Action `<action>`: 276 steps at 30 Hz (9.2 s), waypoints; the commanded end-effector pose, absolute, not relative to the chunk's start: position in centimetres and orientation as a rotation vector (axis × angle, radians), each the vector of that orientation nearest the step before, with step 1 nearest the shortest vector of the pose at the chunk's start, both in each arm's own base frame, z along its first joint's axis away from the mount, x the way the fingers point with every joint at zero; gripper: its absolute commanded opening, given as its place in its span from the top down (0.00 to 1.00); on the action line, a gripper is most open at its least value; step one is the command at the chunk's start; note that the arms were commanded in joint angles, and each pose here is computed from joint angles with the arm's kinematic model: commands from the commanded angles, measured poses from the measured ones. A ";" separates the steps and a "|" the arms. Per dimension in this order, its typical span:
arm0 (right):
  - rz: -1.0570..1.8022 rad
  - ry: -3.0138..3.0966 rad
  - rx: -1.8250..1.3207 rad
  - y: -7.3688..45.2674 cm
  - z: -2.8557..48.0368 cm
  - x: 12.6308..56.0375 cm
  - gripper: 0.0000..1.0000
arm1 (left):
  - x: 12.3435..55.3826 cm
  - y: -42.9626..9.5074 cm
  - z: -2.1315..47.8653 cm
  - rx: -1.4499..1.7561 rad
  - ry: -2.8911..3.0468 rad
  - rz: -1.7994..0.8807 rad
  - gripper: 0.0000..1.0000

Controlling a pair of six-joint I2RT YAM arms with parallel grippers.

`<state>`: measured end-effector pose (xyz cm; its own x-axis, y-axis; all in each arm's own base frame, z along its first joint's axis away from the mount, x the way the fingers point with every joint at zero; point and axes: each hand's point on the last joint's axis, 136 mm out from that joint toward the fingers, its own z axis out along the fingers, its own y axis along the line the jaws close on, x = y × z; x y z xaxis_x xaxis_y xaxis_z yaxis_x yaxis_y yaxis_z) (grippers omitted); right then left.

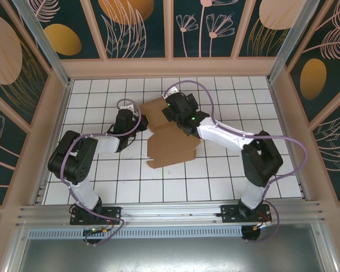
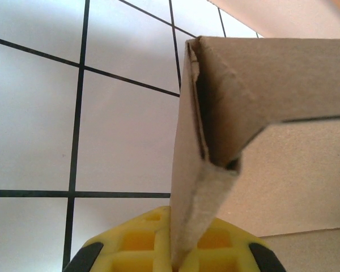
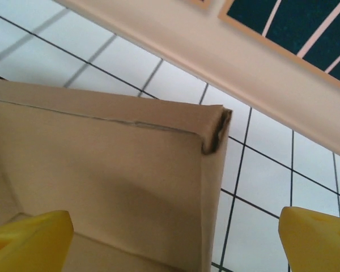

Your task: Fold the paper box

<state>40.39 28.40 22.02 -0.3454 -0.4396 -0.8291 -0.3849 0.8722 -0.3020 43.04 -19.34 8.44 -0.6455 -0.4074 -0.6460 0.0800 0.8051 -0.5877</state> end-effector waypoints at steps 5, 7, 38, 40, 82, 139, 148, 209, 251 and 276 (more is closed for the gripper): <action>0.391 1.846 -0.367 24.5 29.0 38.6 0.07 | 43.4 -19.4 9.4 -0.217 2.260 -0.678 1.00; 0.465 1.840 -0.298 22.7 29.3 38.5 0.07 | 43.7 -19.6 9.5 -0.134 2.328 -0.614 1.00; 0.416 2.001 -0.265 18.6 22.0 40.1 0.08 | 39.1 -17.5 4.3 0.477 3.095 -0.210 0.42; 0.431 2.004 -0.284 19.0 21.9 40.2 0.08 | 40.0 -18.8 5.7 0.478 3.031 -0.281 0.29; 0.275 2.467 -0.439 26.4 6.2 48.6 0.19 | 40.5 -3.4 15.9 -0.439 2.300 -0.332 0.02; 0.499 2.236 -0.642 29.8 12.4 36.3 0.19 | 35.7 -1.3 14.0 -0.671 2.206 -0.274 0.01; 0.542 2.315 -0.740 27.8 9.2 43.3 0.34 | 31.9 -7.6 10.5 -0.715 2.325 -0.415 0.01; 0.497 2.122 -0.175 17.3 18.7 42.8 0.29 | 44.5 -16.0 19.4 0.007 2.194 -0.329 0.08; 0.599 2.115 -0.330 17.8 19.4 41.8 0.29 | 48.1 -18.6 18.0 1.151 2.327 -0.489 0.87; 0.511 1.965 -1.011 17.8 22.9 39.5 0.26 | 42.8 -19.8 20.3 1.404 1.990 -0.537 1.00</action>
<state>40.65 16.62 23.80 -0.3493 -0.3742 -0.8591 -0.7096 0.7044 -0.0183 43.30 -19.22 19.41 -0.2871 0.6878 -0.6667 0.9170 0.3985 0.0162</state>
